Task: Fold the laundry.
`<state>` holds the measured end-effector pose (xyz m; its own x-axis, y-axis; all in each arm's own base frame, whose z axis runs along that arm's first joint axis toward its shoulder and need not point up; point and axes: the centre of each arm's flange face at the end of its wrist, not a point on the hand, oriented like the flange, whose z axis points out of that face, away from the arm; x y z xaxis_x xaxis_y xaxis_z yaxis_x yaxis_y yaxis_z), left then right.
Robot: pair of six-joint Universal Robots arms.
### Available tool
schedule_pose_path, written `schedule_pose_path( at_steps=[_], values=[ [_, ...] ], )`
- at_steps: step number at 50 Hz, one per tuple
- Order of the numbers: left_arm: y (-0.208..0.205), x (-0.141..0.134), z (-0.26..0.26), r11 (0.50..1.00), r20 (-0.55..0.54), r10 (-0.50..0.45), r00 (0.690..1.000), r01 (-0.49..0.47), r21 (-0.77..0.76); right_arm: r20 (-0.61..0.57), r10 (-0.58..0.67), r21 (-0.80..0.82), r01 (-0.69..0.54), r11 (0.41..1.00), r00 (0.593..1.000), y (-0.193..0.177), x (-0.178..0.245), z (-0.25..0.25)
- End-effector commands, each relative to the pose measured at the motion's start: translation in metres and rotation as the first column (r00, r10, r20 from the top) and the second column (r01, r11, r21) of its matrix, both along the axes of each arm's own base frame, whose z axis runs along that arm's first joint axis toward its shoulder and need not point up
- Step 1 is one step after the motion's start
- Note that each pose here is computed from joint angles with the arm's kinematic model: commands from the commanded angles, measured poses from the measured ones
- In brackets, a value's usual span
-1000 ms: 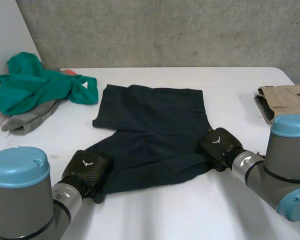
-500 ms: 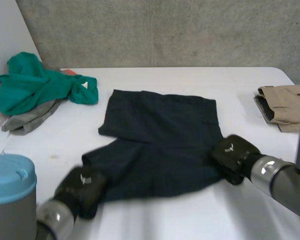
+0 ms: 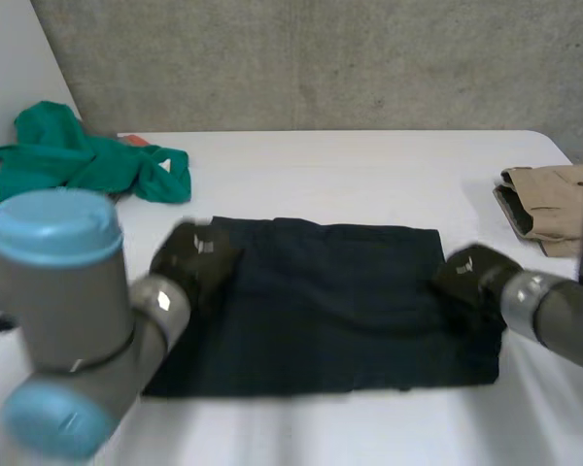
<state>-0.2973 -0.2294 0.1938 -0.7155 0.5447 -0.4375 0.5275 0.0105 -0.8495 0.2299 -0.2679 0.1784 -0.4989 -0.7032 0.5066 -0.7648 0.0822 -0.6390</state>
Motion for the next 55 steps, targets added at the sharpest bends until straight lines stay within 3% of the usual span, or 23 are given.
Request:
schedule_pose_path(
  at_steps=[1, 7, 12, 18, 22, 26, 27, 30, 34, 39, 46, 55],
  values=[
    [-0.073, -0.027, -0.023, 0.979, 0.051, 0.008, 0.999, 0.003, -0.204, 0.048, -0.006, -0.183, 0.015, 0.983, 0.999, -0.043, 0.038, -0.012],
    [-0.117, -0.048, -0.058, 0.956, 0.059, 0.020, 0.998, -0.001, -0.294, 0.105, -0.024, -0.381, 0.063, 0.922, 0.994, -0.089, 0.061, -0.031],
    [-0.146, -0.058, -0.073, 0.927, 0.012, 0.038, 0.999, -0.031, -0.373, 0.132, -0.044, -0.458, 0.100, 0.883, 0.990, -0.111, 0.070, -0.050],
    [-0.151, -0.062, -0.081, 0.918, -0.001, 0.038, 0.999, -0.036, -0.395, 0.115, -0.095, -0.500, 0.140, 0.854, 0.989, -0.124, 0.074, -0.062],
    [-0.148, -0.064, -0.063, 0.904, -0.030, 0.057, 0.998, -0.064, -0.424, 0.220, -0.093, -0.533, 0.200, 0.822, 0.971, -0.126, 0.077, -0.035],
    [-0.145, -0.053, -0.029, 0.886, -0.075, 0.099, 0.992, -0.122, -0.447, 0.429, -0.061, -0.535, 0.308, 0.787, 0.901, -0.124, 0.073, 0.016],
    [-0.140, -0.049, -0.019, 0.885, -0.085, 0.105, 0.991, -0.132, -0.447, 0.488, -0.052, -0.517, 0.336, 0.787, 0.871, -0.120, 0.068, 0.032],
    [-0.131, -0.043, -0.010, 0.890, -0.090, 0.109, 0.990, -0.138, -0.435, 0.537, -0.019, -0.493, 0.332, 0.804, 0.843, -0.111, 0.065, 0.051],
    [-0.110, -0.034, -0.001, 0.907, -0.094, 0.105, 0.990, -0.134, -0.399, 0.502, -0.022, -0.425, 0.269, 0.864, 0.865, -0.092, 0.044, 0.064],
    [-0.078, -0.019, 0.017, 0.924, -0.137, 0.086, 0.987, -0.131, -0.360, 0.420, -0.112, -0.219, 0.221, 0.950, 0.901, -0.055, 0.023, 0.055],
    [-0.047, -0.013, 0.013, 0.947, -0.153, 0.064, 0.986, -0.109, -0.301, 0.298, -0.204, 0.062, 0.194, 0.979, 0.932, -0.014, 0.007, 0.006],
    [-0.028, -0.018, -0.001, 0.964, -0.136, 0.033, 0.990, -0.068, -0.257, 0.345, -0.144, -0.008, 0.156, 0.988, 0.927, -0.009, 0.010, -0.027]
  ],
)
